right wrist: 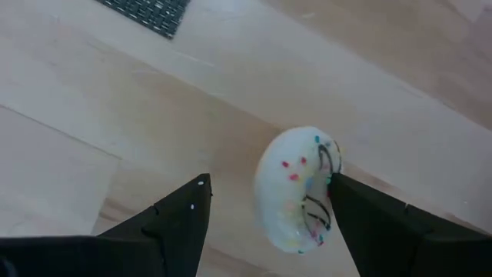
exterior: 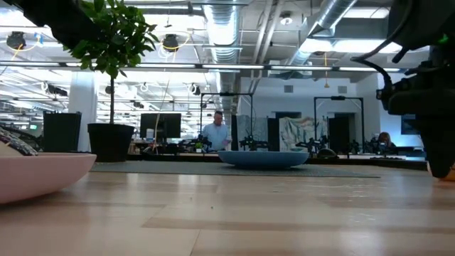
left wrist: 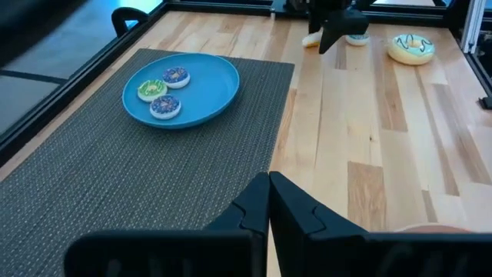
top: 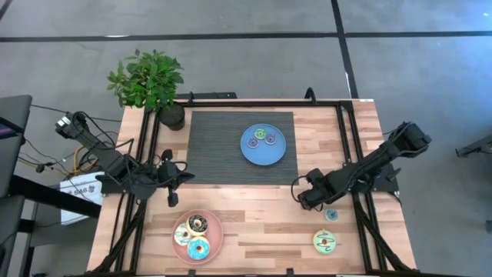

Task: Pick & Place donuts
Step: Put the small white donut on the blue plate

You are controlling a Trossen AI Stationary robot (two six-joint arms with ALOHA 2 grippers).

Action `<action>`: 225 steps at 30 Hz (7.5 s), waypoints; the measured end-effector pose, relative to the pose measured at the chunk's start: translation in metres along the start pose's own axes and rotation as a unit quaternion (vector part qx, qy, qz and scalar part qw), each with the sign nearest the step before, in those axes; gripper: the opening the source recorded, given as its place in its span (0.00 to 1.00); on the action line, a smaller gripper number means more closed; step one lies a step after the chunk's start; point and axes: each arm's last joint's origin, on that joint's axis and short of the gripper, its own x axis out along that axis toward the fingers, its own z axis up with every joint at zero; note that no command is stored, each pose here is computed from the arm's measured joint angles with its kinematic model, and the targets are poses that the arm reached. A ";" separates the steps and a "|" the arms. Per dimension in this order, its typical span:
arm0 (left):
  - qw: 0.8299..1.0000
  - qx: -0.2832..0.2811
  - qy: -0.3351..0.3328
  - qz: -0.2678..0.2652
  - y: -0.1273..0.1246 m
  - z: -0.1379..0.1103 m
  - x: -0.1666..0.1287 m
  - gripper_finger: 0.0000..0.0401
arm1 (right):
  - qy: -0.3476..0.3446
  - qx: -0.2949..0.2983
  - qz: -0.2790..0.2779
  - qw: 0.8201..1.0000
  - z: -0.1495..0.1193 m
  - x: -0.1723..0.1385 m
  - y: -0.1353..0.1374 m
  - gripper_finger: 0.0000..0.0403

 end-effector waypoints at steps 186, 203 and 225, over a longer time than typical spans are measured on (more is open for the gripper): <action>1.000 -0.013 -0.003 -0.001 0.000 0.001 0.000 0.00 | -0.010 -0.089 0.003 0.996 -0.007 0.002 0.073 0.37; 1.000 0.000 -0.004 0.002 0.000 0.001 0.000 0.00 | -0.228 -0.031 0.159 0.960 0.106 -0.066 0.052 0.34; 1.000 0.004 0.000 0.004 0.000 0.000 0.000 0.00 | -0.096 -0.123 0.049 0.987 0.243 -0.010 0.104 0.39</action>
